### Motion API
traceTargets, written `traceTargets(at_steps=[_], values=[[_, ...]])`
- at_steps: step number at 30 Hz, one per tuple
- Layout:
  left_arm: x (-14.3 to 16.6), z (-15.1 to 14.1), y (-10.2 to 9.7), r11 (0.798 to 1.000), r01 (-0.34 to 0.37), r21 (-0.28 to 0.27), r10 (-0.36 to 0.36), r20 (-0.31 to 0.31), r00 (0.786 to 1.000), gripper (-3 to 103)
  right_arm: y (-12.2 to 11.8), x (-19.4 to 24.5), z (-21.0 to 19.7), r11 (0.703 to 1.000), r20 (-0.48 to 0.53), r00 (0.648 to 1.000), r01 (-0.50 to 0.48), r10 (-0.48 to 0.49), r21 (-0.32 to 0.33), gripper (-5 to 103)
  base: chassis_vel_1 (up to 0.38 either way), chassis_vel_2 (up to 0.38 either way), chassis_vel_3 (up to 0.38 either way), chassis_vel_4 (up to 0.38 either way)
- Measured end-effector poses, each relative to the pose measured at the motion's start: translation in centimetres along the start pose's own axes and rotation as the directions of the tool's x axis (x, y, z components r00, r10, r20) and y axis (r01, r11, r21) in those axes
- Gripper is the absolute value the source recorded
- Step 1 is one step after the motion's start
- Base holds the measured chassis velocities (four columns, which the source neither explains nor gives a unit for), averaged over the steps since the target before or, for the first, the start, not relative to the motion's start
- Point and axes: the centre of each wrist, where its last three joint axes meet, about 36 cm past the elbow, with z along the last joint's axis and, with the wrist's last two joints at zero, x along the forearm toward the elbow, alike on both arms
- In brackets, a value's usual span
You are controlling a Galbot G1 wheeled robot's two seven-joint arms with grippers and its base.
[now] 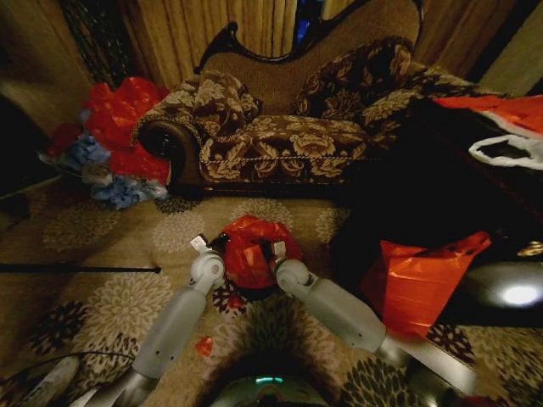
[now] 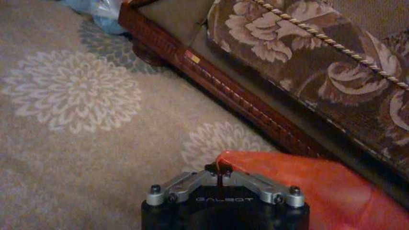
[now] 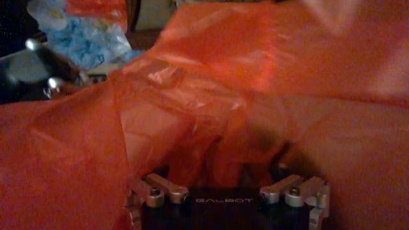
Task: Place a garbage bag over the trash bin.
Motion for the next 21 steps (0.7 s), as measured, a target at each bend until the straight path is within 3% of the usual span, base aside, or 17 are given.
traceTargets(at_steps=[6,14,21], values=[[-0.2,0.3,-0.4,1.0,-0.002,-0.007,0.002,0.006,1.0,0,1.3,-3.9,1.5,1.0,-0.047,0.999,0.012,-0.012,-0.005,100,0.0,0.0,0.0,0.0],[-0.2,1.2,0.0,1.0,0.009,-0.013,-0.008,0.006,1.0,0,1.1,-7.5,2.2,1.0,-0.087,0.996,0.001,-0.002,-0.011,100,0.0,0.0,0.0,0.0],[-0.5,1.4,0.1,1.0,0.013,-0.012,-0.013,0.005,1.0,0,1.1,-6.9,1.3,1.0,-0.083,0.996,-0.017,0.015,-0.023,100,0.0,0.0,0.0,0.0]])
